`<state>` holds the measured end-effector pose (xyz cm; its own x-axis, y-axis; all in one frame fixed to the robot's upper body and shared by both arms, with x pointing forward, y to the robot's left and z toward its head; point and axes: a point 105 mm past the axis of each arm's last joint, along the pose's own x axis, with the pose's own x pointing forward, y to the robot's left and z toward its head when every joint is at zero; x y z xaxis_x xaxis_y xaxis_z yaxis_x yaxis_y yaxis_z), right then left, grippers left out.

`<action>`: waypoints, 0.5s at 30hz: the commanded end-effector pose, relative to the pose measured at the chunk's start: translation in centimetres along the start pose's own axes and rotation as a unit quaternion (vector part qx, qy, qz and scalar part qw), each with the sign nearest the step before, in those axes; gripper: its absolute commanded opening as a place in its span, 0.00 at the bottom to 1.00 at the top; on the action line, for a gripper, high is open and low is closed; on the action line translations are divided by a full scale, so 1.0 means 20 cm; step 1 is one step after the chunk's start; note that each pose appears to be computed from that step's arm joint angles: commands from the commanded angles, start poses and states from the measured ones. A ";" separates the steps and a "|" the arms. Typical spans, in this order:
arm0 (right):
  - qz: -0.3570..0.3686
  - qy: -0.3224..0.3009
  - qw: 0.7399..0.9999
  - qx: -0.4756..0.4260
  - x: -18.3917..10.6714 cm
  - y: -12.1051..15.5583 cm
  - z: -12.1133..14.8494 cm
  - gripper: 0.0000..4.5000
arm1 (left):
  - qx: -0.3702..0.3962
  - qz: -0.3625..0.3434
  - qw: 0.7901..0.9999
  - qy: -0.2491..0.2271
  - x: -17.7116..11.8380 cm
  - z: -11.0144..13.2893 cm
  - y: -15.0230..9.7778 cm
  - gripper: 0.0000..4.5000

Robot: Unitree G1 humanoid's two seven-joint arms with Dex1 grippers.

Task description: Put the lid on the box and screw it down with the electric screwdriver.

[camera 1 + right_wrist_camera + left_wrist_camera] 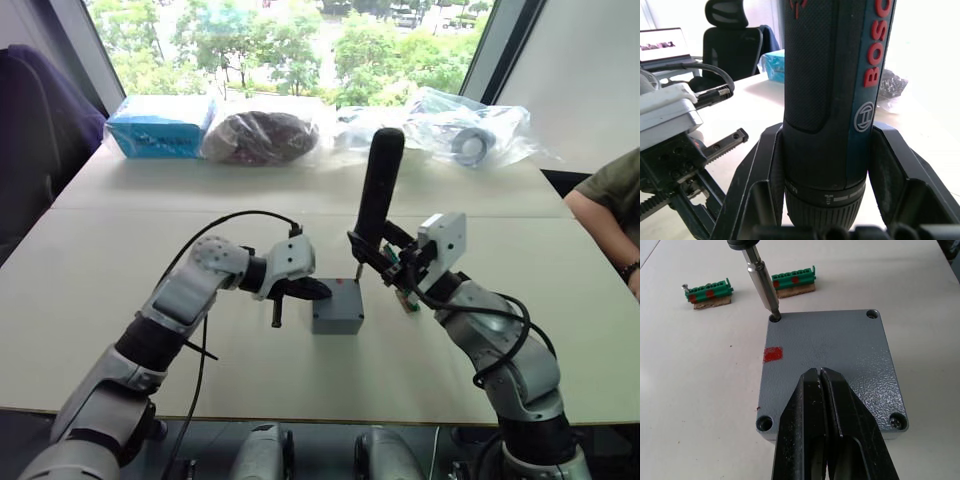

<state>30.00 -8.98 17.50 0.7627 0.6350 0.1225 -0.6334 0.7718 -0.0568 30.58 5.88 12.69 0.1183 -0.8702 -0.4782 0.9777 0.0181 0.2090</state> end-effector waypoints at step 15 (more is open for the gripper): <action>-0.051 0.152 0.986 0.033 -0.01 -0.04 -0.35 0.39 | -0.028 -0.003 0.999 0.030 0.04 -0.11 -0.04 0.00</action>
<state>30.87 -8.21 16.97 0.7875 0.6103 0.0859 -0.6078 0.7922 -0.0553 30.41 5.91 11.96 0.1270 -0.8704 -0.4757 0.9795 0.0344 0.1987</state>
